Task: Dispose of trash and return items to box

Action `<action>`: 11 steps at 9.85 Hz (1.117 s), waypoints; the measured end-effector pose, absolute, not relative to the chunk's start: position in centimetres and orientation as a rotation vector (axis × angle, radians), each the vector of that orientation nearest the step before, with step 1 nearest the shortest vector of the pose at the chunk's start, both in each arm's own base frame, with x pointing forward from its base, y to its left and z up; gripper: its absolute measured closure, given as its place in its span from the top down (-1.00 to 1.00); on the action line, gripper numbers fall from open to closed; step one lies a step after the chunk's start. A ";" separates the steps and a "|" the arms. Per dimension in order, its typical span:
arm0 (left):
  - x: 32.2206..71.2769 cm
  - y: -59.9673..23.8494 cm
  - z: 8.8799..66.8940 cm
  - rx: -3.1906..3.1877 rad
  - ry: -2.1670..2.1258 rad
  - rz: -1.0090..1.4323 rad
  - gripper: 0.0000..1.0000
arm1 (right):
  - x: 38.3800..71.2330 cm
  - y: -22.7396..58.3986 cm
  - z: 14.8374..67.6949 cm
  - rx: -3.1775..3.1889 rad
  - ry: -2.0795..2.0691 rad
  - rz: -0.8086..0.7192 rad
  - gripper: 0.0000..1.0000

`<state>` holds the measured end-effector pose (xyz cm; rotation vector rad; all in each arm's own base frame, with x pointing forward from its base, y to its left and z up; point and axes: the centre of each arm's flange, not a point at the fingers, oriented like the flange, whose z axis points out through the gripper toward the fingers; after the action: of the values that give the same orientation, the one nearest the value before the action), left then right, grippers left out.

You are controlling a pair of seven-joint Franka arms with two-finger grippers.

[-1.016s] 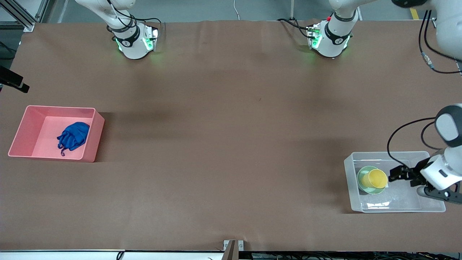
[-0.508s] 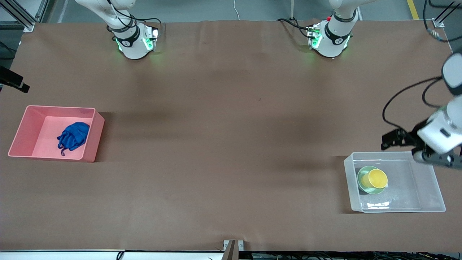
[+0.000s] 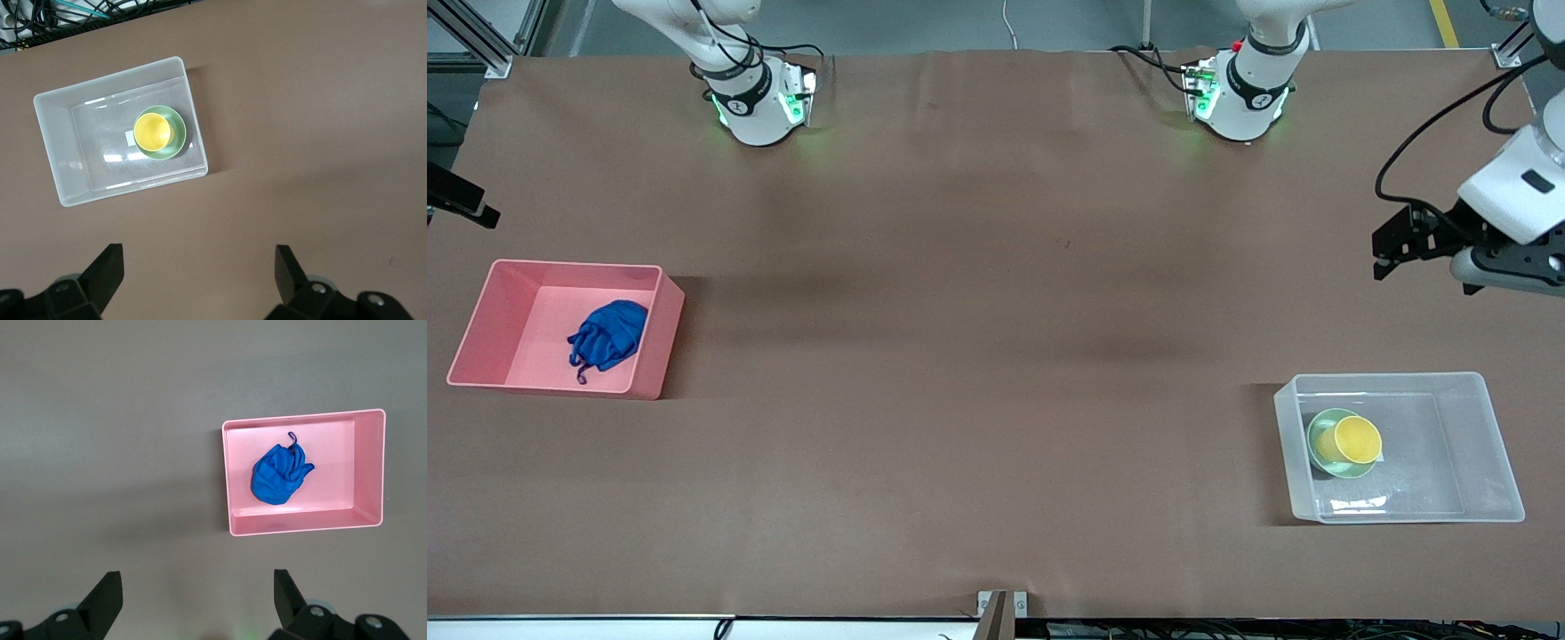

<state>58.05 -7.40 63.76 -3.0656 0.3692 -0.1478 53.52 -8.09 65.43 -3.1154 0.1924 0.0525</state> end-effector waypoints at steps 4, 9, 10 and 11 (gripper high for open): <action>55.8 -6.3 65.9 -3.062 0.321 -0.089 1.00 | 53.5 -8.1 65.4 -3.115 0.193 0.053 1.00; 55.0 -5.9 65.4 -3.101 0.218 -0.061 1.00 | 53.5 -8.1 65.4 -3.115 0.193 0.053 1.00; 55.0 -6.0 65.1 -3.109 0.212 -0.048 1.00 | 53.5 -8.1 65.4 -3.115 0.193 0.053 1.00; 55.0 -6.0 64.9 -3.113 0.206 -0.042 1.00 | 53.5 -8.1 65.4 -3.115 0.193 0.053 1.00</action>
<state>55.03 -5.96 64.86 -3.1128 0.2055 -0.0418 53.51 -8.11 65.43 -3.1153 0.1931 0.0530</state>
